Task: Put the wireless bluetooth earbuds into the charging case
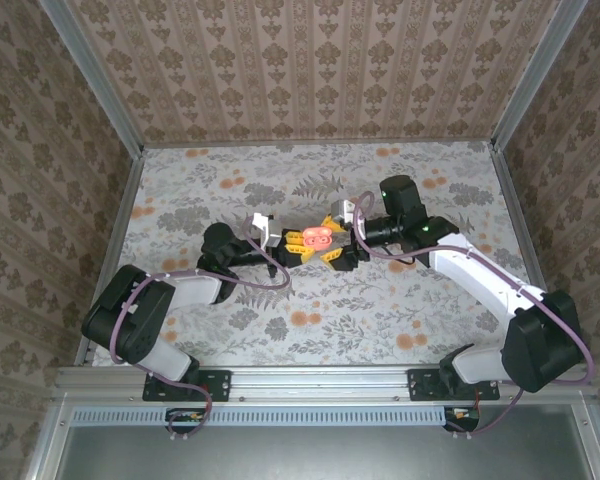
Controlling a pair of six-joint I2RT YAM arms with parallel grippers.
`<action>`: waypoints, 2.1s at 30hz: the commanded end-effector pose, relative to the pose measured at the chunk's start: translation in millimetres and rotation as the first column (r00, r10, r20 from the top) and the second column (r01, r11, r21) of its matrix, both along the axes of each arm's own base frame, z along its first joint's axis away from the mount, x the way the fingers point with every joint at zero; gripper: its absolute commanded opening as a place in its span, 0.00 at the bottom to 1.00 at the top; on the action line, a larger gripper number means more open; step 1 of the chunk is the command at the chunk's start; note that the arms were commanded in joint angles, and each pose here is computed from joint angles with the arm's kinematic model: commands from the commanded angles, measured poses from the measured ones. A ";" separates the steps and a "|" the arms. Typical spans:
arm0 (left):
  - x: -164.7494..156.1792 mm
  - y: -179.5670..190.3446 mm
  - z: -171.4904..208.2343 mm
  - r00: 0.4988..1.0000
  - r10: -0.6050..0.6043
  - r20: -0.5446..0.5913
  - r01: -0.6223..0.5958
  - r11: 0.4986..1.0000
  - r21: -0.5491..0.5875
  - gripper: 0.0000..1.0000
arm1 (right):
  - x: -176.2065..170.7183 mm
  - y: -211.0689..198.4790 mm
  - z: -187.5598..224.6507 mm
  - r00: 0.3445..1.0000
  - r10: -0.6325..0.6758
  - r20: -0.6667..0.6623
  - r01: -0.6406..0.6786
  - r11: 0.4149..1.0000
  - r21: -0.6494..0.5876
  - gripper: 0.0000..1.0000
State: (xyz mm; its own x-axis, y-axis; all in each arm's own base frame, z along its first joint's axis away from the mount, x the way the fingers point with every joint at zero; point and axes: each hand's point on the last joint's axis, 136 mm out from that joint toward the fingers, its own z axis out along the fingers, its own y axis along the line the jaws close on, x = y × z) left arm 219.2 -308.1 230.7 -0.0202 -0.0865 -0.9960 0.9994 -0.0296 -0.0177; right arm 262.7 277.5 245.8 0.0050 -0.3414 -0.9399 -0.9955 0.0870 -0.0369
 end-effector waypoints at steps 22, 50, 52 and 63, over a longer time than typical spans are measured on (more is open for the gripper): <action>-1.5 -0.2 25.5 0.999 -0.013 0.045 0.014 0.999 -0.041 0.00 | -18.3 -31.3 21.4 0.989 -0.021 0.144 0.017 0.999 0.027 0.60; -4.1 -0.7 31.8 0.998 -0.027 0.063 0.030 0.998 -0.047 0.00 | -2.4 9.6 15.5 0.996 0.089 0.032 -0.091 0.993 0.078 0.53; -4.2 -0.6 31.9 0.997 -0.027 0.068 0.030 0.998 -0.048 0.00 | -0.2 9.8 17.4 0.996 0.082 0.034 -0.085 0.993 0.080 0.52; -2.6 -0.9 29.8 0.998 -0.018 0.066 0.021 0.999 -0.043 0.00 | -1.4 -21.9 21.9 0.998 -0.049 0.040 0.047 0.998 0.033 0.66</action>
